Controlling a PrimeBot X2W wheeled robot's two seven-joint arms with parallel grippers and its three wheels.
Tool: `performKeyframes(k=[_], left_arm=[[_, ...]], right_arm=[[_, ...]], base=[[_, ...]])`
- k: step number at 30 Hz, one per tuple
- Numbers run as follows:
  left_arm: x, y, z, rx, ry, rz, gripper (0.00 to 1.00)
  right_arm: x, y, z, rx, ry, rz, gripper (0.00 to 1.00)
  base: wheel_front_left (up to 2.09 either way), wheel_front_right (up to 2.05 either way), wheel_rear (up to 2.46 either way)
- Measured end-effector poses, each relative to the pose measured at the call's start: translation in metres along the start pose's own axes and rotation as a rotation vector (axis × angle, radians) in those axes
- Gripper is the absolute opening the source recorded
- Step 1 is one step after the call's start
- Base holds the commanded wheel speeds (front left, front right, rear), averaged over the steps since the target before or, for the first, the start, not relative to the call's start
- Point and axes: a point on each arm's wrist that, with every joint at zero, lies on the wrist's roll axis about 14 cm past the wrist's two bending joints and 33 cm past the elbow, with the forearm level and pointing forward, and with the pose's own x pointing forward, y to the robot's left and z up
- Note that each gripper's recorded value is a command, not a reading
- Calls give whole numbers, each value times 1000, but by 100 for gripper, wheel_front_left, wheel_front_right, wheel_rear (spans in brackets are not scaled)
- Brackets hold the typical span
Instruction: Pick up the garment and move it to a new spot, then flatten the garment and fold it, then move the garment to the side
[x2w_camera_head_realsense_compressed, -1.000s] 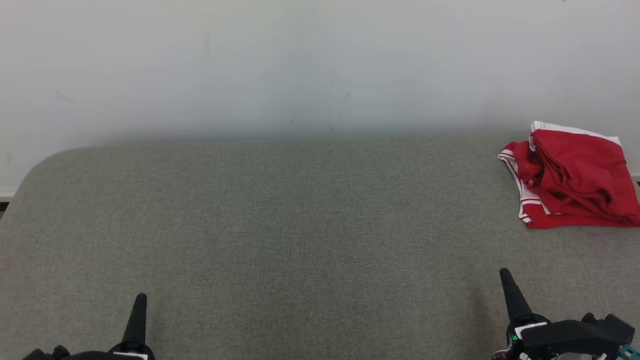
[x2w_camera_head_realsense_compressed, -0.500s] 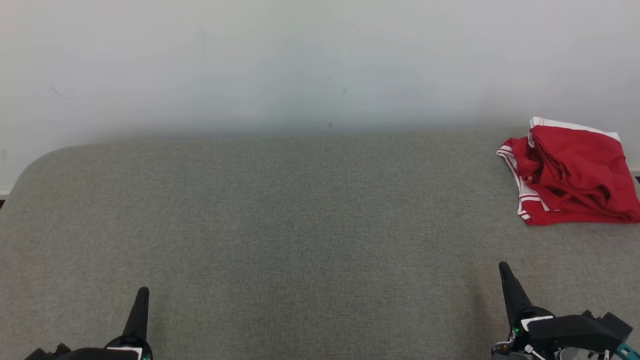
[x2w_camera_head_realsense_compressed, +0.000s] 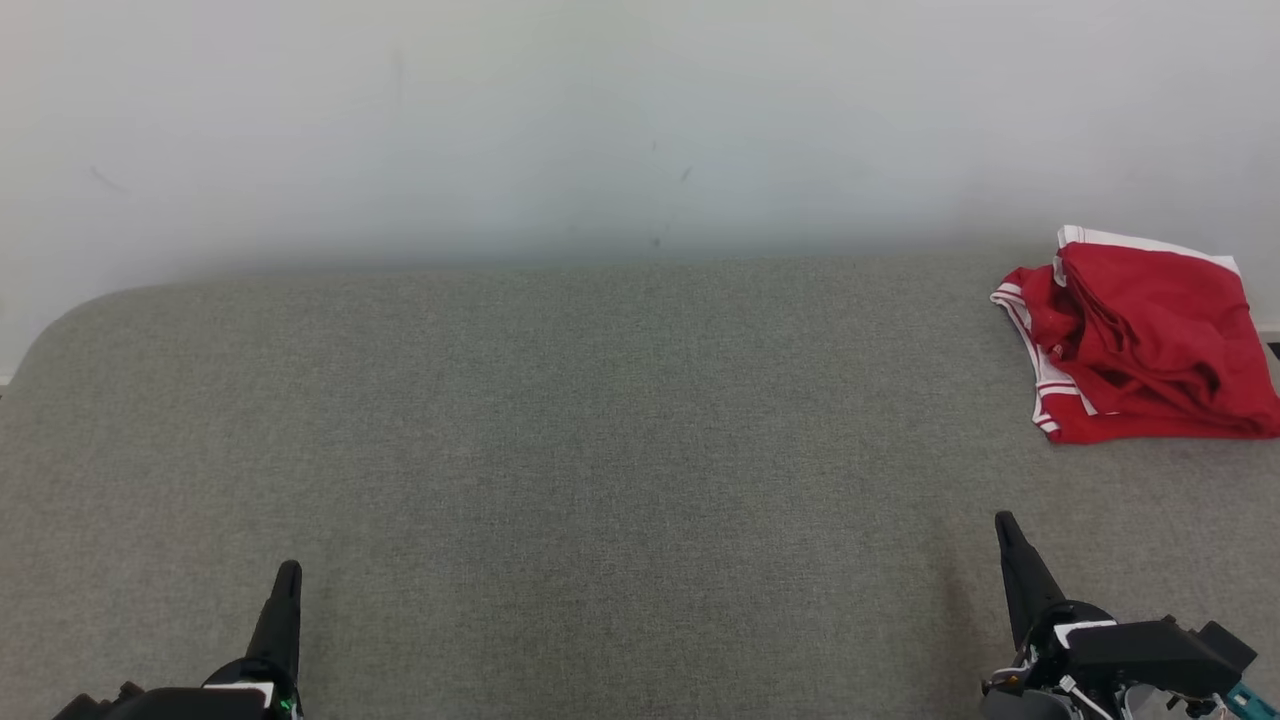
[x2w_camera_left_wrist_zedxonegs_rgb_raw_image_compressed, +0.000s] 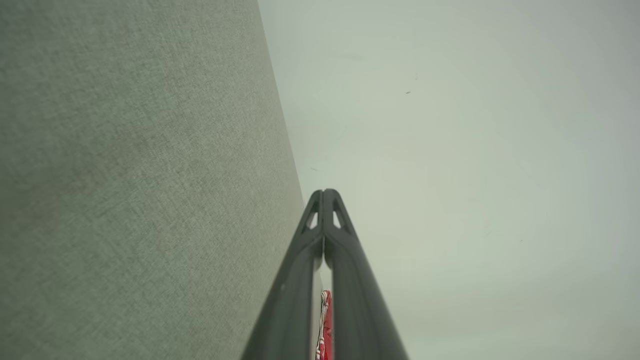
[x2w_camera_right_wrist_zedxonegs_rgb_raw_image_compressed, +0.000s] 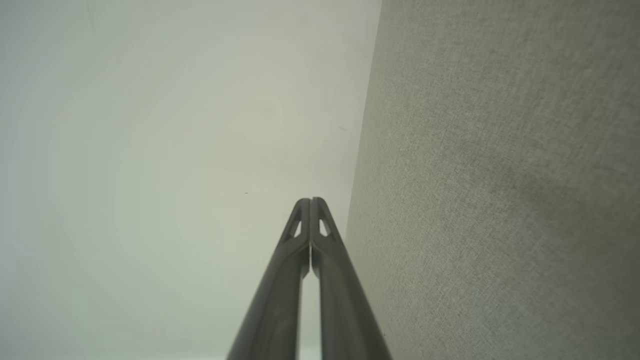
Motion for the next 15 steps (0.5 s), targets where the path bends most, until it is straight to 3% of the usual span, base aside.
performKeyframes(k=[15], left_arm=[[6, -4, -3, -100, 2, -24, 0]], right_arm=[[4, 2, 2, 101, -3, 12, 0]], base=[[0, 0, 0]])
